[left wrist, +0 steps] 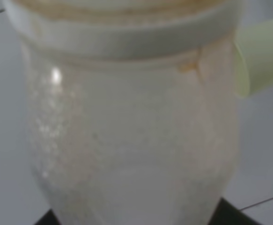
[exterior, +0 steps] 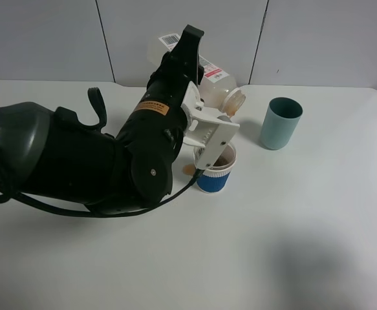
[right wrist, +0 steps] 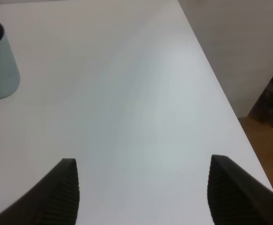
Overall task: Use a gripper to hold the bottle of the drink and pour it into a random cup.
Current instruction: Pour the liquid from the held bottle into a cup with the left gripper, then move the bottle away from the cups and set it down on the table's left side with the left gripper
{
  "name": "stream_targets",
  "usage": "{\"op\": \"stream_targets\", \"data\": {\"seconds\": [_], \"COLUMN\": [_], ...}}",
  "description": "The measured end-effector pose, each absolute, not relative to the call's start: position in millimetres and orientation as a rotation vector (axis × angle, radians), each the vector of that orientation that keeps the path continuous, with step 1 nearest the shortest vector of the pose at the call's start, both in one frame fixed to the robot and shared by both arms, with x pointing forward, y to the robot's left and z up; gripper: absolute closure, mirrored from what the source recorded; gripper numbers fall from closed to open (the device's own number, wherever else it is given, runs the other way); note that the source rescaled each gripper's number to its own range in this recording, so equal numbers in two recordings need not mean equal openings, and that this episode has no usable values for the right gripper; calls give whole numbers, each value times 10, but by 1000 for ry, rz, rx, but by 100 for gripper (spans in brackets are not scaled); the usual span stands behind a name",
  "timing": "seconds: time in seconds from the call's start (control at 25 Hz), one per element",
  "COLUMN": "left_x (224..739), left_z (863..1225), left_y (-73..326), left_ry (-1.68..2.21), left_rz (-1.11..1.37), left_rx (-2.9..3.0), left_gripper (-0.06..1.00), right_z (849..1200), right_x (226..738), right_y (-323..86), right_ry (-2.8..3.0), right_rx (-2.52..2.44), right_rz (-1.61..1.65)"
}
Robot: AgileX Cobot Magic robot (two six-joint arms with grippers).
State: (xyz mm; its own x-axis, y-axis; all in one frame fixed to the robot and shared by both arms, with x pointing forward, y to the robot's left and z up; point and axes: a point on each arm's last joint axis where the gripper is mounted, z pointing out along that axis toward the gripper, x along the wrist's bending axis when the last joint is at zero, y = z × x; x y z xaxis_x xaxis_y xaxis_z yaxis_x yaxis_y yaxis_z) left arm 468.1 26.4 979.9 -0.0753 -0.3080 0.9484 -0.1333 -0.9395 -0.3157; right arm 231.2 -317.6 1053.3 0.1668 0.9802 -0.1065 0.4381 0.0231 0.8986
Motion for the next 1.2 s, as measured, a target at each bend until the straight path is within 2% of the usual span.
{"op": "stream_targets", "data": {"seconds": [0.36, 0.72, 1.2], "left_x": [4681, 4692, 4851], "left_z": [9798, 9742, 10124], "left_y": [265, 331, 573], "left_ry": [459, 81, -349], "left_rz": [-2180, -2140, -2027], "left_rx": [-2073, -2453, -3010], "left_gripper": [90, 90, 90], "right_z": [10533, 10533, 10533], "right_x": [2312, 2312, 2312], "right_y": [-3176, -3176, -3176], "right_ry": [1408, 1408, 1408], "right_rx": [1558, 1558, 1558], "right_rz": [771, 771, 771]}}
